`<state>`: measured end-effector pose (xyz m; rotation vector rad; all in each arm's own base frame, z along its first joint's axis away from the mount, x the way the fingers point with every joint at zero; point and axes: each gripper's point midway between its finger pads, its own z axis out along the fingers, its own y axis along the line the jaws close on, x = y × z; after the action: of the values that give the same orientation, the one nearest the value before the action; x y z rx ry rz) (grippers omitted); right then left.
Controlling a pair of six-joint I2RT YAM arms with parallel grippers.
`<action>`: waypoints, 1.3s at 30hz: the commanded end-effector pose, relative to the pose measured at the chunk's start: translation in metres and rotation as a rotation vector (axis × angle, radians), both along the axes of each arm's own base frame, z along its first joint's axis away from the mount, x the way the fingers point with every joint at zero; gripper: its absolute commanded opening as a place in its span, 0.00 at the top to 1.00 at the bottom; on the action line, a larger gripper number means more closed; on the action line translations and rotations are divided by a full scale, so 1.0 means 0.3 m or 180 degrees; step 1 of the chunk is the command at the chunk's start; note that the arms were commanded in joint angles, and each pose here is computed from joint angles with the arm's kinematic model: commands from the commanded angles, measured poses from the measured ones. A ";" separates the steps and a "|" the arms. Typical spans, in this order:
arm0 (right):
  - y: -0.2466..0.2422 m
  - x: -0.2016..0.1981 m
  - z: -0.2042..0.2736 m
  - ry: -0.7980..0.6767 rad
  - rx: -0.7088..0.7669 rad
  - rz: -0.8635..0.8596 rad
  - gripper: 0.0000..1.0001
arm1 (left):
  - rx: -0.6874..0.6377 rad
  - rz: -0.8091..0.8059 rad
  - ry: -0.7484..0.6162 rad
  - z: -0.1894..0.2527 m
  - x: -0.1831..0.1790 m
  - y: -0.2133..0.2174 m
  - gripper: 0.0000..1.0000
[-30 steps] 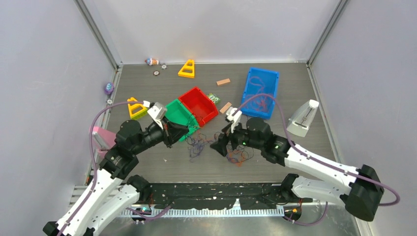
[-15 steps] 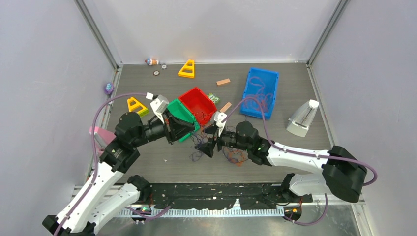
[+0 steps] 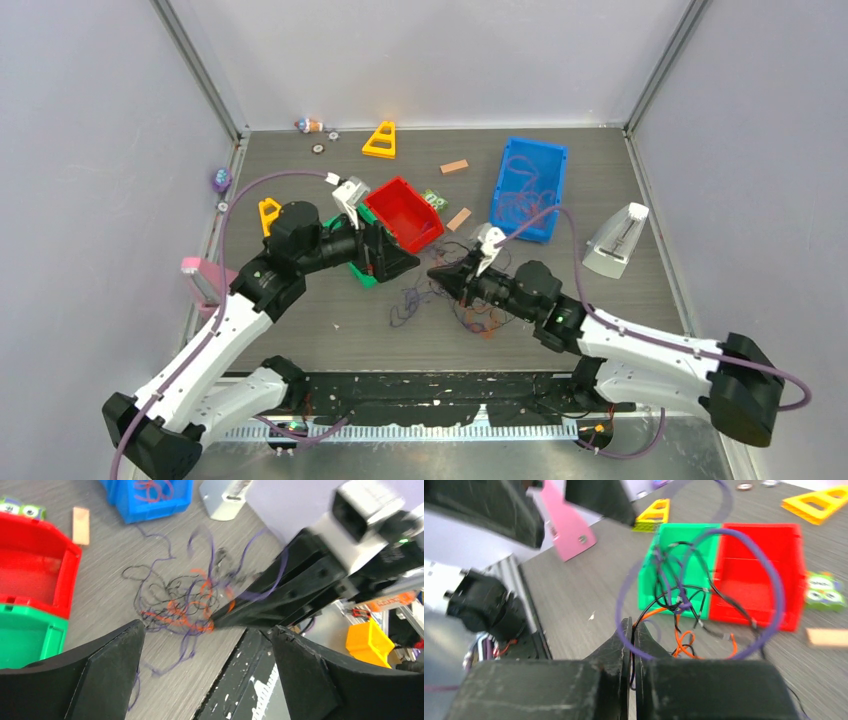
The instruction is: Untangle the cables
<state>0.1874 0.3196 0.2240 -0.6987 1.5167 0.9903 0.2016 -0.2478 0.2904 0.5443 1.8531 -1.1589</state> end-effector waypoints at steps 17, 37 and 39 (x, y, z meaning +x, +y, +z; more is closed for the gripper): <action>-0.527 0.196 -0.057 0.0738 -0.0076 -0.2716 0.95 | 0.1576 0.0361 0.0617 -0.579 0.054 -0.045 0.00; -0.550 0.190 -0.015 0.0708 0.0162 -0.2713 0.95 | 0.2383 0.0338 0.0510 -0.821 0.221 -0.230 0.11; -0.554 0.191 -0.017 0.0711 0.0152 -0.2727 0.95 | 0.2368 0.0332 0.0552 -0.844 0.224 -0.248 0.16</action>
<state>0.2405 0.1583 0.2010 0.0754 1.7891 0.4311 0.2531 -0.2942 0.0271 0.7763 2.4981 -0.3553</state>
